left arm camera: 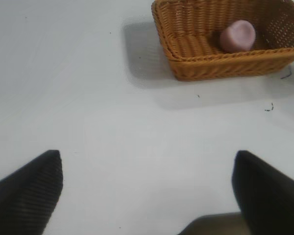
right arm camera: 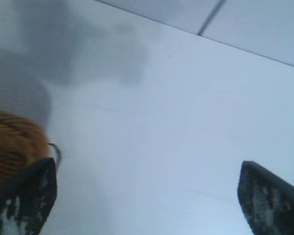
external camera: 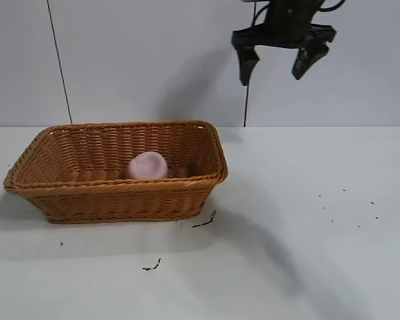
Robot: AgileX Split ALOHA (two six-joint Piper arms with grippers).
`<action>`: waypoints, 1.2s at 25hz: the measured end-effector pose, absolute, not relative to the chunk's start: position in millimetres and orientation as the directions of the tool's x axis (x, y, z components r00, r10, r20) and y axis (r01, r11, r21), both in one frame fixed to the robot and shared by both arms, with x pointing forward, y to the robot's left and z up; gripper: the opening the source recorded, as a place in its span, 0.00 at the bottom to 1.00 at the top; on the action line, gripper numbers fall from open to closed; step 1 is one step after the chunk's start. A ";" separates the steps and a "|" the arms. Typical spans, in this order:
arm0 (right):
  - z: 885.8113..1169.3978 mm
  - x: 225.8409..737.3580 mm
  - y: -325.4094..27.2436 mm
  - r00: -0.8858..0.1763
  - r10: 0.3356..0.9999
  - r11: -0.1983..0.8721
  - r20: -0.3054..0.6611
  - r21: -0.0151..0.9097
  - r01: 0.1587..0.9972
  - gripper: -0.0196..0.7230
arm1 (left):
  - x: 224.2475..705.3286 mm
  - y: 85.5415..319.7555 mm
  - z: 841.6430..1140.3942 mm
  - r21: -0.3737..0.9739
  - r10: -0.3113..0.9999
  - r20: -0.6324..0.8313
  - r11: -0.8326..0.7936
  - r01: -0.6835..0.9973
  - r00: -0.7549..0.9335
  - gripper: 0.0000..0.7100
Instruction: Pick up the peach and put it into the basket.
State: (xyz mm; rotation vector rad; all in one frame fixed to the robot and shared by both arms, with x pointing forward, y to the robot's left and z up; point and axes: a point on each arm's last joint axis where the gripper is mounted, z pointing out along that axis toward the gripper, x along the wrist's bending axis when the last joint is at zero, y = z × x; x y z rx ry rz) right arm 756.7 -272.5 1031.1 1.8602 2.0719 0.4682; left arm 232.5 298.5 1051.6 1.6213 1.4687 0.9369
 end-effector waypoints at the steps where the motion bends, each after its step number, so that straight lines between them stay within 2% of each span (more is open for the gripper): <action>1: 1032.5 756.6 -277.8 -0.093 0.995 0.091 -0.016 0.446 0.890 0.95 | 232.5 298.5 1051.6 0.889 0.996 0.036 -0.067 0.453 0.076 0.97; 6: 1045.8 747.3 -282.4 -0.084 0.996 0.079 -0.007 0.449 0.890 0.95 | 232.5 298.5 1051.6 0.889 0.996 0.036 -0.067 0.453 0.076 0.97; 11: 1059.2 722.6 -278.2 -0.095 0.996 0.088 -0.004 0.412 0.907 0.95 | 232.5 298.5 1051.6 0.889 0.996 0.036 -0.067 0.453 0.076 0.97; 15: 1086.7 683.0 -279.8 -0.095 0.996 0.088 -0.004 0.398 0.913 0.95 | 232.5 298.5 1051.6 0.889 0.996 0.036 -0.067 0.453 0.076 0.97; 21: 1130.7 595.4 -283.2 -0.094 0.996 0.088 -0.004 0.412 0.907 0.95 | 232.5 298.5 1051.6 0.889 0.996 0.036 -0.067 0.453 0.076 0.97; 25: 1140.2 528.2 -285.7 -0.094 0.996 0.088 -0.005 0.414 0.906 0.95 | 232.5 298.5 1051.6 0.889 0.996 0.036 -0.067 0.453 0.076 0.97; 30: 1130.8 438.9 -289.4 -0.094 0.996 0.089 -0.008 0.426 0.900 0.95 | 232.5 298.5 1051.6 0.889 0.996 0.036 -0.067 0.453 0.076 0.97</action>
